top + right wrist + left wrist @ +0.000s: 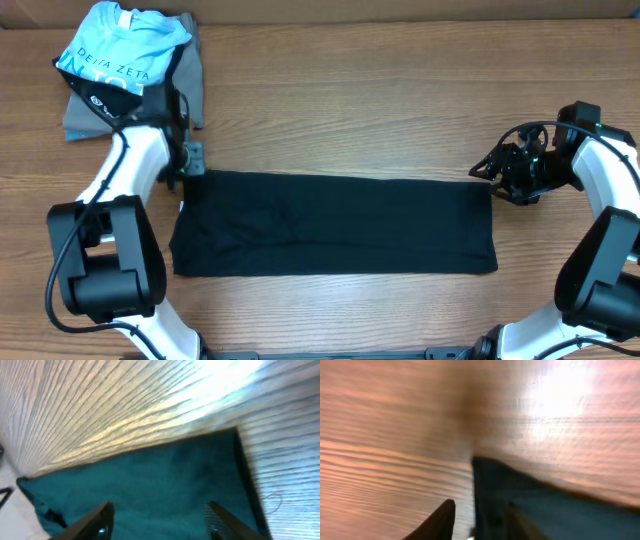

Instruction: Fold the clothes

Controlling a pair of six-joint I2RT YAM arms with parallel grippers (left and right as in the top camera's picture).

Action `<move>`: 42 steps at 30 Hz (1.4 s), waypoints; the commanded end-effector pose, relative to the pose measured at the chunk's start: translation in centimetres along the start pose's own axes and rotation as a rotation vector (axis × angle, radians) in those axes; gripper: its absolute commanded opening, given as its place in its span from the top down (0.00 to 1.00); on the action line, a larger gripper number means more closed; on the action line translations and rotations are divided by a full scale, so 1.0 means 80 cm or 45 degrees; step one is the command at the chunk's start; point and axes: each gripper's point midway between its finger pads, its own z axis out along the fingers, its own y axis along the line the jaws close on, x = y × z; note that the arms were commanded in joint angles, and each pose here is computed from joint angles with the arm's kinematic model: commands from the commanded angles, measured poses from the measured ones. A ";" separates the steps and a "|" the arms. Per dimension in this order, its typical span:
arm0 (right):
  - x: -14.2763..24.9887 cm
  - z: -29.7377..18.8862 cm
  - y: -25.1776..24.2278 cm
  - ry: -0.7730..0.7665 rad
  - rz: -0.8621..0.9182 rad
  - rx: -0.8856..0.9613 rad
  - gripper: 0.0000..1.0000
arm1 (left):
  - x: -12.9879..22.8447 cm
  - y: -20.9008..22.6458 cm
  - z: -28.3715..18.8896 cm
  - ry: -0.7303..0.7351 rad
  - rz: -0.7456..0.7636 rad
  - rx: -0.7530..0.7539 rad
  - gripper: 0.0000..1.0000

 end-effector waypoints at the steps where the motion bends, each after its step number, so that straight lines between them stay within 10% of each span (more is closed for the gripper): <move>1: -0.006 -0.012 -0.022 -0.065 -0.016 0.159 0.30 | -0.052 0.019 -0.074 -0.155 -0.048 -0.020 0.63; 18: 0.078 0.023 -0.104 0.181 0.196 0.371 0.18 | -0.045 0.033 -0.259 -0.348 -0.072 0.049 0.49; 27: 0.131 0.065 -0.101 0.290 0.274 0.221 0.36 | -0.044 0.015 -0.261 -0.348 -0.056 0.152 0.50; 37: 0.122 0.071 -0.085 0.247 0.222 0.102 0.96 | -0.043 0.015 -0.261 -0.344 -0.054 0.152 0.50; 42: 0.097 0.031 -0.074 0.146 0.188 0.170 0.96 | -0.041 0.015 -0.260 -0.336 -0.044 0.150 0.50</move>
